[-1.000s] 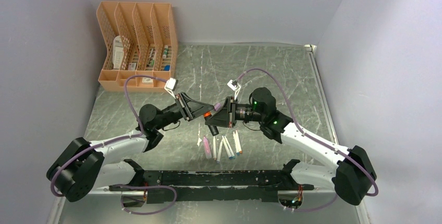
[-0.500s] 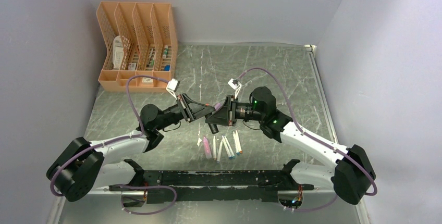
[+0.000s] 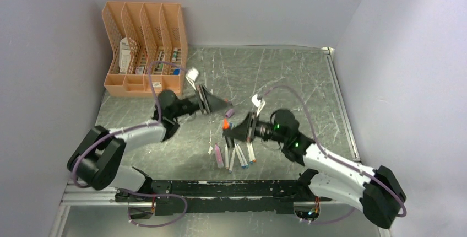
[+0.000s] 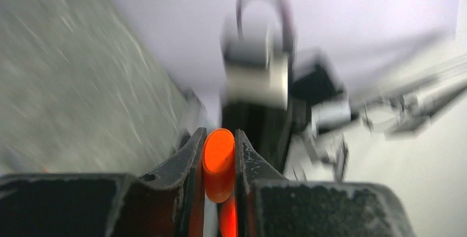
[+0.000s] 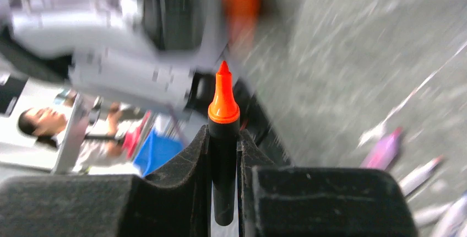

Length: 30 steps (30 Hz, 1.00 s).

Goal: Open the pen caps

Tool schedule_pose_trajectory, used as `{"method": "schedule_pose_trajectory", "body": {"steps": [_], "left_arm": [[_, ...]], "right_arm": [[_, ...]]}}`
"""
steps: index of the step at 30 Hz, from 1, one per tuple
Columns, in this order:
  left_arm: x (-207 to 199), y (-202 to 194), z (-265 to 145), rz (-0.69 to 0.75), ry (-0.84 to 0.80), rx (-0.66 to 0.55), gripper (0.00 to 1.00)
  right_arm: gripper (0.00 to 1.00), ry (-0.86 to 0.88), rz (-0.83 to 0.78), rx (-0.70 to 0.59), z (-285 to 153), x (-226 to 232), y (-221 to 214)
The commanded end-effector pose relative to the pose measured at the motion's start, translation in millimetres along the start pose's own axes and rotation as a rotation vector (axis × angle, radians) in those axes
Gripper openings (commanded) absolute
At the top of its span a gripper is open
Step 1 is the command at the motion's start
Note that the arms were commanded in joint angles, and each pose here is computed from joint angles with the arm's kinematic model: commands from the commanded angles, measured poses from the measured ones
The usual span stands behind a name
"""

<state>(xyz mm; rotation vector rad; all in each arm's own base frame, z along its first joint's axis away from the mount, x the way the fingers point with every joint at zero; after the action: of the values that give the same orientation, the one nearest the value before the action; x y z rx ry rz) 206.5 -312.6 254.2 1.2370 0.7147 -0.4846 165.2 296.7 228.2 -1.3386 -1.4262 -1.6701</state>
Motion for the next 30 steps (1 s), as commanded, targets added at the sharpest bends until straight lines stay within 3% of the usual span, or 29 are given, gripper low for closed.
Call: {"method": "schedule_pose_trajectory", "body": {"steps": [1, 4, 8, 13, 22, 30], "left_arm": [[27.1, 155.6, -16.6, 0.212, 0.089, -0.42, 0.07], [42.2, 189.8, -17.6, 0.21, 0.053, -0.465, 0.07], [49.8, 198.1, -12.9, 0.178, 0.007, -0.454, 0.07], [37.5, 165.8, -15.7, 0.158, 0.034, -0.349, 0.07], [32.4, 86.1, -54.6, 0.112, 0.238, -0.156, 0.07], [33.4, 49.8, -83.0, 0.089, 0.419, -0.023, 0.07]], "right_arm": [[0.0, -0.072, 0.154, 0.275, -33.0, -23.3, -97.8], [0.0, -0.063, 0.164, 0.254, -39.6, -17.8, -107.4], [0.0, -0.06, 0.144, 0.229, -41.8, -10.5, -104.3], [0.0, -0.09, 0.087, 0.227, -35.1, -7.0, -96.1], [0.0, -0.244, -0.015, 0.256, -13.7, -27.2, -84.3], [0.0, -0.346, -0.099, 0.229, -5.7, -39.5, -62.5]]}}
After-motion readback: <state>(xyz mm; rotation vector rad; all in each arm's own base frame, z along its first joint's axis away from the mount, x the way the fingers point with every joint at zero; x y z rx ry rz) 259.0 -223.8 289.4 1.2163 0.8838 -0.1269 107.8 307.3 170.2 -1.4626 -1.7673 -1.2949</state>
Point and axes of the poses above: each gripper's point midway between its finger pads, its own z axis out along the fingers, its own x axis along the line the jaws close on, y = z × x, the point moved 1 cm from there along -z, back along the fingers, and after that the axes turned 14 degrees about z, right-handed, at the moved point
